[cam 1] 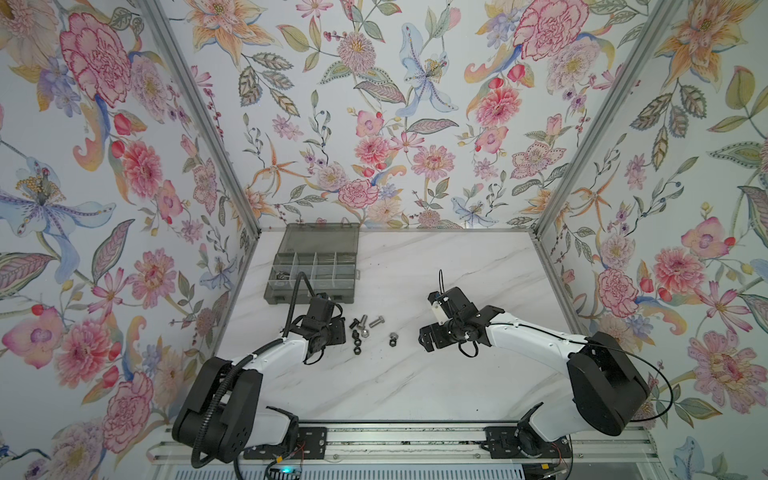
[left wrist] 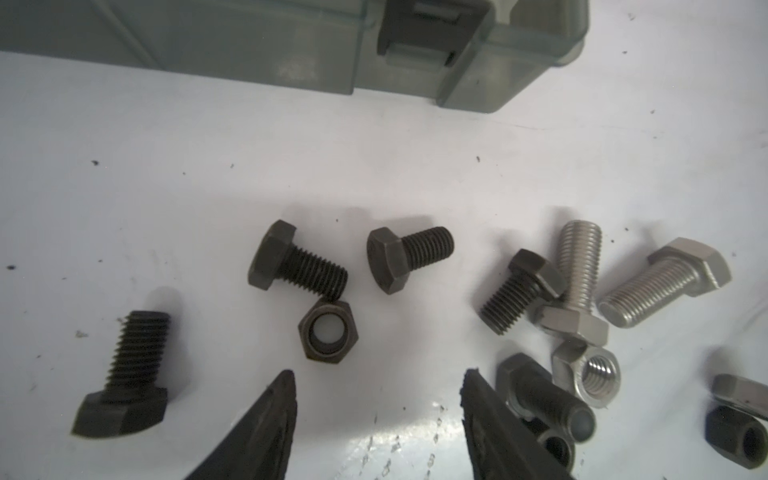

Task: Sort the screws and nuts into containers
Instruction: 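Lower the open left gripper around the black hex nut and close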

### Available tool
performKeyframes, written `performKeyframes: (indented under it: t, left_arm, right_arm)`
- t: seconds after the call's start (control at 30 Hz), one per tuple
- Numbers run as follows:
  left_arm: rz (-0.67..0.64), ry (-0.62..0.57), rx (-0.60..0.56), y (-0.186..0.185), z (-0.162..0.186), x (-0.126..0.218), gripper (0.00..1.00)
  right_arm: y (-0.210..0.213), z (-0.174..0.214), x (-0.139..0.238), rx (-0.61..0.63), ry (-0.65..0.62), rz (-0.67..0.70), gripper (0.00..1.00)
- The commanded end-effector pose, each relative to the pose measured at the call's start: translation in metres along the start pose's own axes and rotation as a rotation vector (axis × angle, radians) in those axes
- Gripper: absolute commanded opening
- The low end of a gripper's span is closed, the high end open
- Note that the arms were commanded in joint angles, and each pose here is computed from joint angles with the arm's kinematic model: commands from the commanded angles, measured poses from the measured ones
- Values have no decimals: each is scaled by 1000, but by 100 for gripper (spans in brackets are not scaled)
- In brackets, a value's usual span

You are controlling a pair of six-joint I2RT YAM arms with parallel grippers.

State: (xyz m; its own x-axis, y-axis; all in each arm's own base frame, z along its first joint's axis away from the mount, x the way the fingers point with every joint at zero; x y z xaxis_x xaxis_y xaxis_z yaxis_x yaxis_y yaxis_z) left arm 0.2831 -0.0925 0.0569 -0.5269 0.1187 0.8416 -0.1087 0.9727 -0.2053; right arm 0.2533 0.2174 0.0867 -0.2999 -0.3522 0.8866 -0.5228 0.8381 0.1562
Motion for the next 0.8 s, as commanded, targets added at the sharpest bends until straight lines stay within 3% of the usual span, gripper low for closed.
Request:
performKeyframes:
  t: [0.0,0.77]
  left_arm:
    - [-42,-20,16,0,-11,-2,65]
    - [-162,24,4,13,-8,-22,46]
  right_arm:
    - [1,-6,7,-3,-22,7,99]
    - [-1,-3,5,-2,-13,16,99]
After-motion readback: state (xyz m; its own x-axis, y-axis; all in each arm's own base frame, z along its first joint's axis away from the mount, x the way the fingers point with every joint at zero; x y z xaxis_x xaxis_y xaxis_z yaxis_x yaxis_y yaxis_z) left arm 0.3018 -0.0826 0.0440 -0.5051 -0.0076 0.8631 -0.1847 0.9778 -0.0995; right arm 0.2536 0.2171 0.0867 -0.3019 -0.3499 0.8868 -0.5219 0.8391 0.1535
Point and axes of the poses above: each gripper's point midway between its finger pads, its own x axis back along the fingers, its own y axis along the line the jaws close on, z = x × y, the point moved 3 cm from there along x, back along the fingers, and after that the axes turned 5 degrees about x, right-handed, at the moved point
